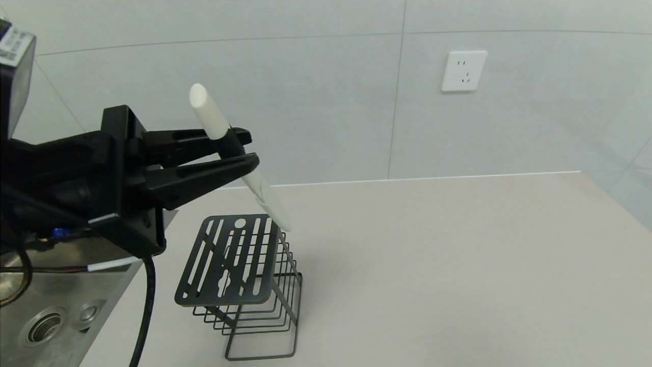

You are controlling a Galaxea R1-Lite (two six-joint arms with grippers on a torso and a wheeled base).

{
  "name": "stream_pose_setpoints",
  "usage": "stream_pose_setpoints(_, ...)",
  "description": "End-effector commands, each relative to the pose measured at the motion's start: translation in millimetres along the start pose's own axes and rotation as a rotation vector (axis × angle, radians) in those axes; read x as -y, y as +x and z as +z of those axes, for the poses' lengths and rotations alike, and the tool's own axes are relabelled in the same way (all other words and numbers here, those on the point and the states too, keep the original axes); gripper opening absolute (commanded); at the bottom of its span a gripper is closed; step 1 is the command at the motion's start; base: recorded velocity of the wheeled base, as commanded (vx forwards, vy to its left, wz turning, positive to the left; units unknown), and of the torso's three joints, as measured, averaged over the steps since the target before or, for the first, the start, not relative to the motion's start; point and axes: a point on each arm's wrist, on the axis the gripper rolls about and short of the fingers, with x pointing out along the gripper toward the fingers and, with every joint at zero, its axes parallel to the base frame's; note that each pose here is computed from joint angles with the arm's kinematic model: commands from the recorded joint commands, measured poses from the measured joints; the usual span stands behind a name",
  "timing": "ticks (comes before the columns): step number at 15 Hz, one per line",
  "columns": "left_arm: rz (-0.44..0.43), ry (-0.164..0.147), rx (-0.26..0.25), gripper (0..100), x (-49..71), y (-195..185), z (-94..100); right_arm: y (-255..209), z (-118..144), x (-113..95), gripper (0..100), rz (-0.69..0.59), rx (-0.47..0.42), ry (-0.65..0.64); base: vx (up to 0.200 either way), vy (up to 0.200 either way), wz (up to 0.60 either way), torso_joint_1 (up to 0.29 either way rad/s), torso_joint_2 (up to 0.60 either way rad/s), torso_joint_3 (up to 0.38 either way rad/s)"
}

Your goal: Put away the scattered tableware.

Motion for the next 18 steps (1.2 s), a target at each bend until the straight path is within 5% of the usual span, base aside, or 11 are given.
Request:
stream_pose_setpoints(1,0.018,0.059,-0.001,0,-1.4,-9,12.8,0,-1,0,100,-0.017,-0.002,0.000,0.000,0.000,0.00,0.000,0.00,0.000)
stream_pose_setpoints(4,0.010,0.073,-0.020,0,2.1,-13,16.2,0,-1,1,100,-0.030,-0.004,-0.004,0.000,0.000,0.00,0.000,0.00,0.000)
stream_pose_setpoints(8,-0.008,0.116,-0.002,0,-18.7,-15,25.8,0,-1,1,100,-0.031,-0.003,-0.001,0.000,0.000,0.00,0.000,0.00,0.000)
stream_pose_setpoints(13,-0.100,0.082,-0.028,0,-12.0,-24,15.3,0,-1,1,100,-0.033,-0.003,-0.001,0.000,0.000,0.00,0.000,0.00,0.000)
stream_pose_setpoints(18,-0.170,0.056,-0.023,0,-26.4,-24,0.5,0,-1,1,100,-0.031,-0.001,0.000,0.000,0.000,0.00,0.000,0.00,0.000)
